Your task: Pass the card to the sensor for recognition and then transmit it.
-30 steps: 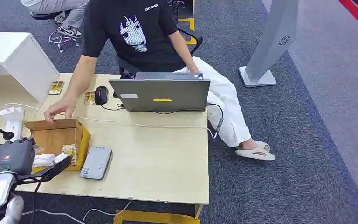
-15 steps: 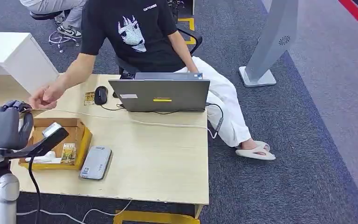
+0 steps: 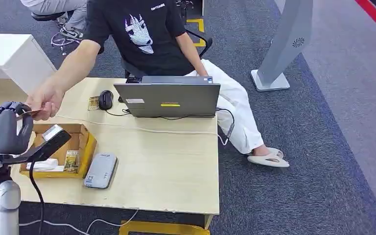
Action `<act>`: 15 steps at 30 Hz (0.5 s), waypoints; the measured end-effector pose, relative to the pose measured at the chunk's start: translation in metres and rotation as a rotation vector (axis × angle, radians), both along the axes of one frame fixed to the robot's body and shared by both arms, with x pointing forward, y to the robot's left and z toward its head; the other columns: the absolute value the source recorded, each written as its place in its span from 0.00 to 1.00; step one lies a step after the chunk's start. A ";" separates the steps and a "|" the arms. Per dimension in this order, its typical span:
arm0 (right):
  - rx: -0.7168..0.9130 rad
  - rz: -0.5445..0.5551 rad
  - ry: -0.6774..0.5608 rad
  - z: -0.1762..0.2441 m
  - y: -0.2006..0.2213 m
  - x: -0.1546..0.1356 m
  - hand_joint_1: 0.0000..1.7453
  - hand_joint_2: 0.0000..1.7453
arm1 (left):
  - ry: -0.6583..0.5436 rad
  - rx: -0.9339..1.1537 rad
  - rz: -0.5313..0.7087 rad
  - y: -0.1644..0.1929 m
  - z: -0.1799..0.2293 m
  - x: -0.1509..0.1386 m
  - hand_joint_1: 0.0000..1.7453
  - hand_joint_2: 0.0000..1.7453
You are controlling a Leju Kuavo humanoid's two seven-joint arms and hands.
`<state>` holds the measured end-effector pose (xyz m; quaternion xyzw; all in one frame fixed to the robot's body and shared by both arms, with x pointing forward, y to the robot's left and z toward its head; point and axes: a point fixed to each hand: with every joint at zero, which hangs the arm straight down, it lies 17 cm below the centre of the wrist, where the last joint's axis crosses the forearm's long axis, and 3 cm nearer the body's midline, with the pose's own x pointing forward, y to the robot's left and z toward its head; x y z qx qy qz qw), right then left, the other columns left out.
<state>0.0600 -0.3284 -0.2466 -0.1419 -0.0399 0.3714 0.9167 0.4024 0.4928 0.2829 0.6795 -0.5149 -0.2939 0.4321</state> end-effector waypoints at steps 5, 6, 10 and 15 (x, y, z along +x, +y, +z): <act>0.000 0.000 0.001 0.000 0.000 0.000 0.00 1.00 | -0.049 -0.089 -0.030 -0.002 0.006 0.002 1.00 1.00; 0.000 -0.001 0.005 0.000 0.000 -0.001 0.00 1.00 | -0.075 -0.163 -0.056 -0.002 0.008 0.003 1.00 1.00; 0.001 -0.003 0.016 0.001 0.000 -0.002 0.00 1.00 | -0.171 -0.348 -0.074 0.005 0.026 0.001 1.00 1.00; -0.005 -0.007 0.030 0.001 -0.001 -0.004 0.00 1.00 | -0.214 -0.449 -0.059 0.018 0.027 -0.003 0.00 1.00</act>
